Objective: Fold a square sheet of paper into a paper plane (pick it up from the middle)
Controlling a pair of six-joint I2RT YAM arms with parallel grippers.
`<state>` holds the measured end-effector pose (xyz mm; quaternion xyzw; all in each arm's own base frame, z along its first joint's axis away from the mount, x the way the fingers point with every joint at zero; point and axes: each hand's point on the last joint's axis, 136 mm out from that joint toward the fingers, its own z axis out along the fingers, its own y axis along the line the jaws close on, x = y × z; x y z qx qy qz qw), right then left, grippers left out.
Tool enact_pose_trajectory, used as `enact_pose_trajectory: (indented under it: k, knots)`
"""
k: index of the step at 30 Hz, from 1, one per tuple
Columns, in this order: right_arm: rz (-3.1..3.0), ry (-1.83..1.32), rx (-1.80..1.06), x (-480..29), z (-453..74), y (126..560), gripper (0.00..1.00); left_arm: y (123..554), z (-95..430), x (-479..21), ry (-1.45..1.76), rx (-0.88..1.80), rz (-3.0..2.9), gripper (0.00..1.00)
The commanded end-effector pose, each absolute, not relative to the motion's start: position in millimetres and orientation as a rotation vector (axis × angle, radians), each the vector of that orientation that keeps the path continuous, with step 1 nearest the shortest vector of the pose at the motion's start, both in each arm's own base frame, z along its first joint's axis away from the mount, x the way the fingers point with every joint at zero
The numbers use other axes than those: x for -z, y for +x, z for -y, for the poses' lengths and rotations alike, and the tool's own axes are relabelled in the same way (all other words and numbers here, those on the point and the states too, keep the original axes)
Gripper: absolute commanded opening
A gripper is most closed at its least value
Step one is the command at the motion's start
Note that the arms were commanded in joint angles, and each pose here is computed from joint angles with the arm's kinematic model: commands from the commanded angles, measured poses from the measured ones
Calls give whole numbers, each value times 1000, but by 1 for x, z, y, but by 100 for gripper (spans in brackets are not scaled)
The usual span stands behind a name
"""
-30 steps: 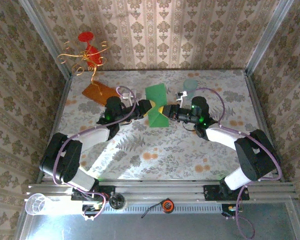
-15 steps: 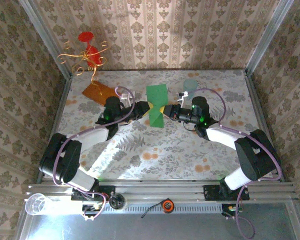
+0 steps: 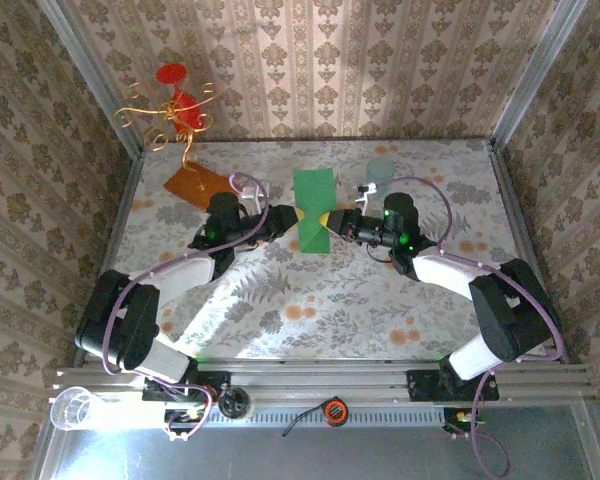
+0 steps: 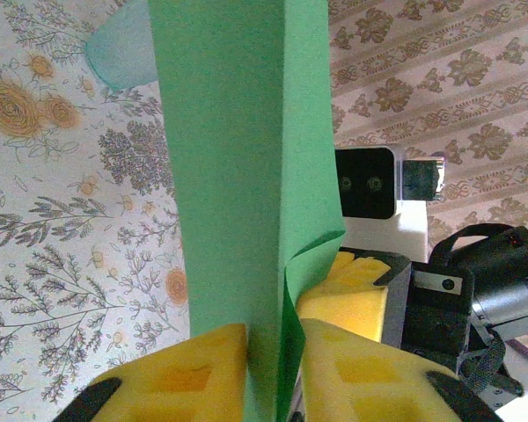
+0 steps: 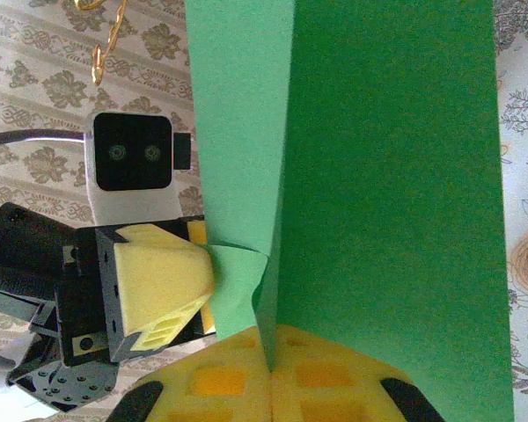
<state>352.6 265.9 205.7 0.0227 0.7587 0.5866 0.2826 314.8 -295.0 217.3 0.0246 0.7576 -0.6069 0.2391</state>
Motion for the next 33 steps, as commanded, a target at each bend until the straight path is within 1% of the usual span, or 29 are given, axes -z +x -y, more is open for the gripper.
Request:
enact_pose_trajectory:
  k: [1,10,13,18,20,22,24,25,28,33]
  knots:
    - [-2043,80,-1562,-199,-264,354,8,318,297,-231,126,1660,-2040,22]
    - [-2052,89,-1544,-197,-262,355,16,323,297,-227,104,1644,-2081,12]
    - [-2061,107,-1524,-196,-257,356,26,324,295,-223,95,1621,-2096,11]
    - [-2118,187,-1422,-185,-239,359,47,322,286,-213,86,1548,-2147,9]
    - [-2144,220,-1352,-180,-228,360,53,329,269,-206,52,1464,-2186,8]
    - [-2171,248,-1267,-174,-217,359,60,328,257,-196,58,1325,-2246,7]
    - [-2222,276,-1157,-161,-205,359,65,326,241,-188,86,1121,-2331,6]
    - [-2206,276,-1118,-170,-199,357,66,324,234,-184,105,1025,-2368,6]
    - [-2243,305,-994,-163,-182,356,68,322,204,-180,158,710,-2459,5]
    - [-2283,364,-840,-154,-159,354,69,315,177,-186,285,279,-2524,5]
